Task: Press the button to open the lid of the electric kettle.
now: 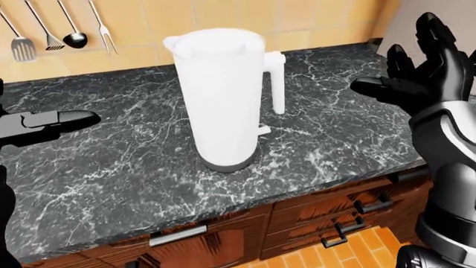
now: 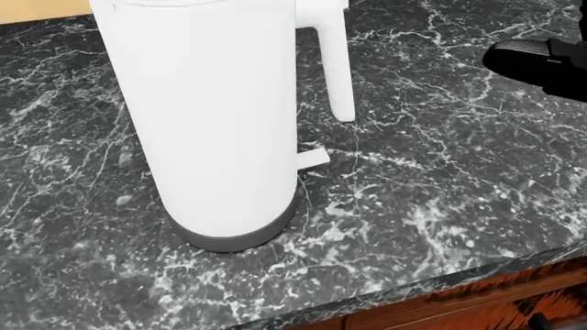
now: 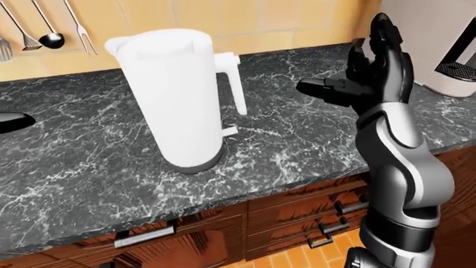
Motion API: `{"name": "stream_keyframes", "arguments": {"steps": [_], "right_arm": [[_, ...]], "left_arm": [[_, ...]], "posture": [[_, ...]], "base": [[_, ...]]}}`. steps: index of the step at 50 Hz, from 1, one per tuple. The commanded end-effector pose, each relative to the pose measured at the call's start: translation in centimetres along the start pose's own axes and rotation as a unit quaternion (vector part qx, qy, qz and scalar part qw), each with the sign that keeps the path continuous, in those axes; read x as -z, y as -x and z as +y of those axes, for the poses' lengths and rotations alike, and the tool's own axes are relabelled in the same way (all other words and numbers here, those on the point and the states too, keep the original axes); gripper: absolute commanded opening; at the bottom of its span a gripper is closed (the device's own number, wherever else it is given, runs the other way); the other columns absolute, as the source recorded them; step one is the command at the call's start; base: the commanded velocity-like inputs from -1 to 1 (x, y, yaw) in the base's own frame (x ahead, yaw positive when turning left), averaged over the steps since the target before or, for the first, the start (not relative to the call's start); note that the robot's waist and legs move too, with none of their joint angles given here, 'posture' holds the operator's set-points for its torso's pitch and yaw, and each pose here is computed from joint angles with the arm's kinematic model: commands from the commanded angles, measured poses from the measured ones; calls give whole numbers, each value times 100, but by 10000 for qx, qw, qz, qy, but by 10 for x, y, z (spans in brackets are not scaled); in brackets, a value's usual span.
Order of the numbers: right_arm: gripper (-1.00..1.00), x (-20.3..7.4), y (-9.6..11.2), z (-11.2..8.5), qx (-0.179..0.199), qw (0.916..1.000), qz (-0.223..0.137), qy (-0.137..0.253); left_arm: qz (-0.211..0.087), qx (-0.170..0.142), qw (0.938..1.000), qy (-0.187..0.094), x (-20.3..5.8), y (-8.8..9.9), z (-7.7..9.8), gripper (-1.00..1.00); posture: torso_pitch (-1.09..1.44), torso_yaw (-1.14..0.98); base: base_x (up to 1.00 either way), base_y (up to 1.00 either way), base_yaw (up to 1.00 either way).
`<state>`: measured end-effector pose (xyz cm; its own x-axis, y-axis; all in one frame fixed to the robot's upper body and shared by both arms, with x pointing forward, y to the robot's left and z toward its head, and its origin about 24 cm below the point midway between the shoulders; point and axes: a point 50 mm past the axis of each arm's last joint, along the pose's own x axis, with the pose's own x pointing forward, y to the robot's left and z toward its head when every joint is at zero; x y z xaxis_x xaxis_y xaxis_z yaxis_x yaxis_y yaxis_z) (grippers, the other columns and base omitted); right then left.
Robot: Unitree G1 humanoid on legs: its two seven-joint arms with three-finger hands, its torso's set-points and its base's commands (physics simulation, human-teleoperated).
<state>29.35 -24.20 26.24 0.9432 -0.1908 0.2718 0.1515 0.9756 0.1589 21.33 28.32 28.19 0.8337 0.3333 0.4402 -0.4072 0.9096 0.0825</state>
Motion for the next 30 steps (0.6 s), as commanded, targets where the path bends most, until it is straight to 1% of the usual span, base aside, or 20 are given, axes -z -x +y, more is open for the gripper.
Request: {"name": "stream_keyframes", "arguments": {"steps": [1, 13, 16, 17, 18, 20, 21, 22, 23, 24, 25, 26, 27, 28, 29, 30], "right_arm": [[100, -21, 2, 0, 20, 9985, -541, -2], [100, -21, 2, -1, 22, 9985, -545, 2], [100, -21, 1, -1, 44, 9983, -575, 53], [100, -21, 0, -1, 56, 9985, -551, 7], [100, -21, -1, -2, 77, 9984, -543, -101], [100, -20, -5, -1, 179, 9980, -605, 61], [100, -20, -8, -1, 310, 9983, -485, -130], [100, -19, -9, -1, 385, 9981, -472, -115], [100, -16, -9, 0, 394, 9980, -495, 5], [100, -14, -10, -2, 537, 9962, -662, 188], [100, -15, -8, -2, 455, 9937, -1016, 97], [100, -10, -9, -5, 590, 9937, -919, 254], [100, -6, -9, -5, 413, 9970, -655, -81], [100, -7, -11, -9, 608, 9953, -756, 33], [100, -6, -11, -10, 480, 9967, -633, -143], [100, -5, -10, -11, 527, 9964, -664, 60]], "left_arm": [[-375, 16, 9993, -23, -13, 1, 0, 100], [-385, 20, 9993, -30, -14, 1, -1, 100], [-384, 16, 9993, -31, -14, 0, -1, 100], [-387, 18, 9992, -36, -14, 0, -1, 100], [-383, 15, 9993, -35, -13, 0, 0, 100], [-388, 9, 9992, -33, -14, 0, 0, 100], [-389, -1, 9992, -32, -14, 0, 2, 100], [-384, -12, 9993, -35, -13, 0, 3, 100], [-368, -26, 9993, -31, -10, -2, 2, 100], [-358, -24, 9994, -30, -8, -2, 0, 100], [-351, -16, 9994, -32, -7, -1, 0, 100], [-347, -1, 9994, -49, -7, -2, -2, 100], [-353, -1, 9994, -50, -8, -2, -2, 100], [-357, 7, 9993, -62, -8, -2, -2, 100], [-354, 13, 9993, -72, -8, -2, -2, 100], [-351, 12, 9993, -94, -6, -2, -2, 100]], "posture": [[0, 0], [0, 0], [0, 0], [0, 0], [0, 0], [0, 0], [0, 0], [0, 0], [0, 0], [0, 0], [0, 0], [0, 0], [0, 0], [0, 0], [0, 0], [0, 0]], "base": [[12, 2, 0], [13, 2, 0], [13, 2, 0], [2, 0, 0], [0, 0, 0], [0, 0, 0], [0, 0, 0], [0, 0, 0], [0, 0, 0], [0, 0, 0], [0, 0, 0], [0, 0, 0], [0, 0, 0], [0, 0, 0], [0, 0, 0], [0, 0, 0]]}}
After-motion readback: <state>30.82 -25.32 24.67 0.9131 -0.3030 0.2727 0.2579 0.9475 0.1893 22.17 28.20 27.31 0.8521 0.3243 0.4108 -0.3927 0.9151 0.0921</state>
